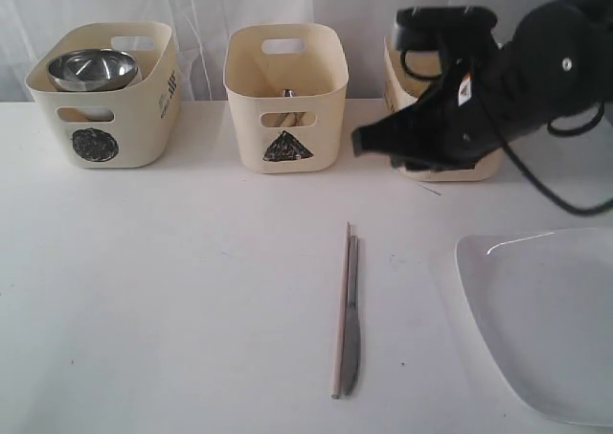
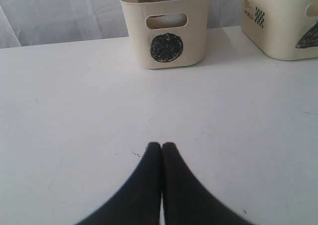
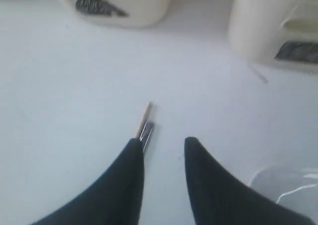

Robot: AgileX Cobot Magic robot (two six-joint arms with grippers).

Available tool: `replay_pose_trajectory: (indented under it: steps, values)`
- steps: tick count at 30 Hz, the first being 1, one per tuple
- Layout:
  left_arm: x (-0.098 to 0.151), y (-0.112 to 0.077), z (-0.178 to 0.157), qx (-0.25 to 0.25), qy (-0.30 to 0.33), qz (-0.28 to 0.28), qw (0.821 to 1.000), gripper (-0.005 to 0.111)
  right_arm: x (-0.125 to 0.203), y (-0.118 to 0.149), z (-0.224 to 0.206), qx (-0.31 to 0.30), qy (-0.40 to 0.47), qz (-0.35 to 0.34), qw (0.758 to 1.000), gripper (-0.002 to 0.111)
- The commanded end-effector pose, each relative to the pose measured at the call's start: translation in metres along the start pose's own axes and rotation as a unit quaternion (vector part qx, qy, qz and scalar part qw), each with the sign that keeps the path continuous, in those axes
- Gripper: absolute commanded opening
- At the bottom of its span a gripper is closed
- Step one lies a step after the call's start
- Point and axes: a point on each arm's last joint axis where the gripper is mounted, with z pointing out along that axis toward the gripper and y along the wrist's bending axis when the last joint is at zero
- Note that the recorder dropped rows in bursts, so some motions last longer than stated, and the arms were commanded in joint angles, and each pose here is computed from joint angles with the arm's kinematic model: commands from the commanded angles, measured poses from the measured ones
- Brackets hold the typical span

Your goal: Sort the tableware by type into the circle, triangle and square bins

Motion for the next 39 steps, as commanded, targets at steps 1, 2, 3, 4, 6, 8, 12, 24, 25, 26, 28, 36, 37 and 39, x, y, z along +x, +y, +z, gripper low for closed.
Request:
replay_pose_trajectory:
  steps: [1, 2, 3, 4, 6, 8, 12, 24, 25, 26, 28, 36, 37, 39]
  values:
    - [0.001, 0.000, 0.000, 0.003, -0.001, -0.004, 1.000, 0.000, 0.030, 0.023, 0.011, -0.030, 0.034, -0.005, 0.999, 0.044]
    - [0.001, 0.000, 0.000, 0.003, -0.001, -0.004, 1.000, 0.000, 0.035, 0.029, 0.016, -0.035, 0.042, -0.010, 0.998, 0.047]
    - [0.001, 0.000, 0.000, 0.003, -0.001, -0.004, 1.000, 0.000, 0.038, 0.033, 0.020, -0.038, 0.051, -0.013, 0.998, 0.047]
    - [0.001, 0.000, 0.000, 0.003, -0.001, -0.004, 1.000, 0.000, 0.043, 0.038, 0.025, -0.040, 0.061, -0.017, 0.997, 0.048]
    - [0.001, 0.000, 0.000, 0.003, -0.001, -0.004, 1.000, 0.000, 0.049, 0.044, 0.036, -0.041, 0.078, -0.017, 0.996, 0.048]
    - [0.001, 0.000, 0.000, 0.003, -0.001, -0.004, 1.000, 0.000, 0.055, 0.044, 0.048, -0.035, 0.096, -0.002, 0.995, 0.048]
    - [0.001, 0.000, 0.000, 0.003, -0.001, -0.004, 1.000, 0.000, 0.065, 0.044, 0.070, -0.028, 0.116, 0.010, 0.993, 0.048]
    - [0.001, 0.000, 0.000, 0.003, -0.001, -0.004, 1.000, 0.000, 0.081, 0.048, 0.105, -0.026, 0.130, 0.013, 0.991, 0.051]
    - [0.001, 0.000, 0.000, 0.003, -0.001, -0.004, 1.000, 0.000, 0.082, 0.048, 0.107, -0.027, 0.129, 0.013, 0.991, 0.052]
    - [0.001, 0.000, 0.000, 0.003, -0.001, -0.004, 1.000, 0.000, 0.083, 0.048, 0.110, -0.027, 0.128, 0.013, 0.991, 0.053]
    - [0.001, 0.000, 0.000, 0.003, -0.001, -0.004, 1.000, 0.000, 0.084, 0.049, 0.113, -0.028, 0.127, 0.013, 0.991, 0.053]
    - [0.001, 0.000, 0.000, 0.003, -0.001, -0.004, 1.000, 0.000, 0.098, 0.048, 0.132, -0.020, 0.149, 0.019, 0.988, 0.052]
    - [0.001, 0.000, 0.000, 0.003, -0.001, -0.004, 1.000, 0.000, 0.100, 0.048, 0.133, -0.020, 0.152, 0.018, 0.988, 0.052]
    - [0.001, 0.000, 0.000, 0.003, -0.001, -0.004, 1.000, 0.000, 0.102, 0.048, 0.135, -0.018, 0.156, 0.018, 0.987, 0.046]
